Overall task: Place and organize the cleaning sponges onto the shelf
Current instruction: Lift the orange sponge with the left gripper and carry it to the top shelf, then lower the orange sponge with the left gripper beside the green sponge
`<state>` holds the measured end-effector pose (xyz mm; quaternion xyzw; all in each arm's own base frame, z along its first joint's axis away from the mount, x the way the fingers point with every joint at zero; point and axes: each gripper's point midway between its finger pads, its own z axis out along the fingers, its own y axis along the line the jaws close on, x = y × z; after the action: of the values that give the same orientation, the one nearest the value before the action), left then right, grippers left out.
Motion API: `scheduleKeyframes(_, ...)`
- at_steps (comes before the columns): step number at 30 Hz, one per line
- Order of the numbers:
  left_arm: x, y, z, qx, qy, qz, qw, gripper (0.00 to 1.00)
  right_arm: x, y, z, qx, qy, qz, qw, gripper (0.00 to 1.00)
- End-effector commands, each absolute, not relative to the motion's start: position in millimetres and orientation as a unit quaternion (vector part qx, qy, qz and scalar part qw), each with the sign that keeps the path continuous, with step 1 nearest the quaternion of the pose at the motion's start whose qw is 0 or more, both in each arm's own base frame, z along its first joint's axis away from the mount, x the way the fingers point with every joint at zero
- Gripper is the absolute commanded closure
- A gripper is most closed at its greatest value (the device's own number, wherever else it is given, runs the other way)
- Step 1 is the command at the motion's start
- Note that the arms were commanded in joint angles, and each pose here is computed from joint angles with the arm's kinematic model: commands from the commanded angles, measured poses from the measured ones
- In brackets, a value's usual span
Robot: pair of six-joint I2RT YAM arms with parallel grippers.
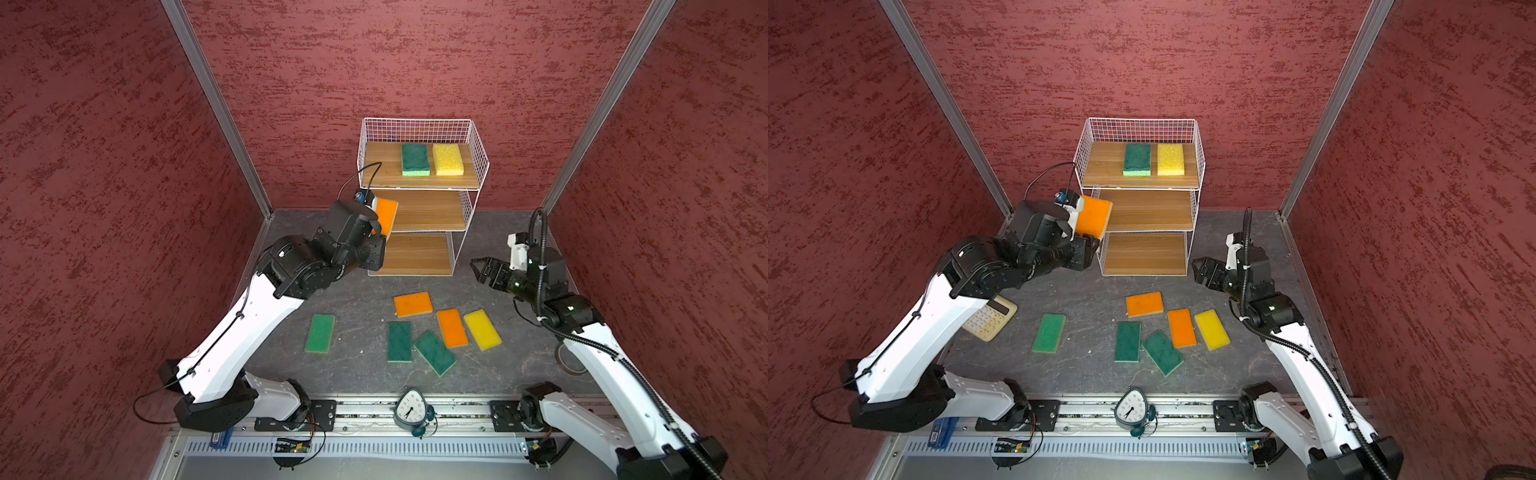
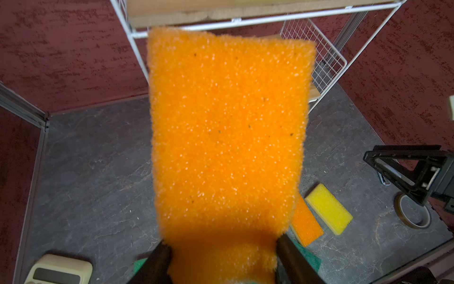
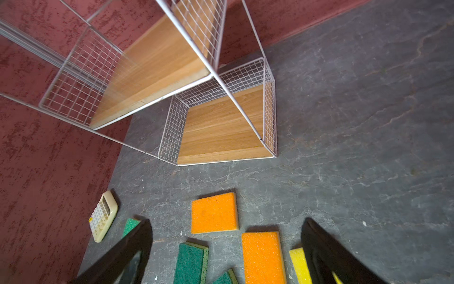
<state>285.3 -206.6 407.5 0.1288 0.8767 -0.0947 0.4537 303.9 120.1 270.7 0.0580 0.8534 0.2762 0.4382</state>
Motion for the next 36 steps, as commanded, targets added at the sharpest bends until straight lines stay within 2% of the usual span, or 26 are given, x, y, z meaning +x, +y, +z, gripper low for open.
scheduleKeyframes(1, 301.4, -211.9, 432.0, 0.148, 0.858, -0.075, 0.487, 0.44, 302.7, 126.9, 302.8, 0.016, 0.830, 0.287, 0.479, 0.04)
scheduleKeyframes(11, 352.8, -215.3, 480.9, 0.102, 0.818, -0.078, 0.561, 0.45, 300.8, 125.0, 313.1, 0.009, 0.816, 0.287, 0.502, 0.03)
scheduleKeyframes(18, 384.6, -211.1, 484.7, 0.070, 0.812, -0.116, 0.568, 0.45, 303.4, 126.9, 312.4, 0.011, 0.813, 0.293, 0.503, 0.03)
scheduleKeyframes(25, 409.8, -218.0, 478.9, 0.053, 0.807, -0.117, 0.576, 0.45, 304.8, 129.4, 314.0, 0.012, 0.809, 0.302, 0.504, 0.03)
scheduleKeyframes(36, 424.2, -219.9, 478.3, 0.025, 0.795, -0.117, 0.595, 0.45, 305.6, 128.6, 305.2, 0.014, 0.813, 0.298, 0.500, 0.03)
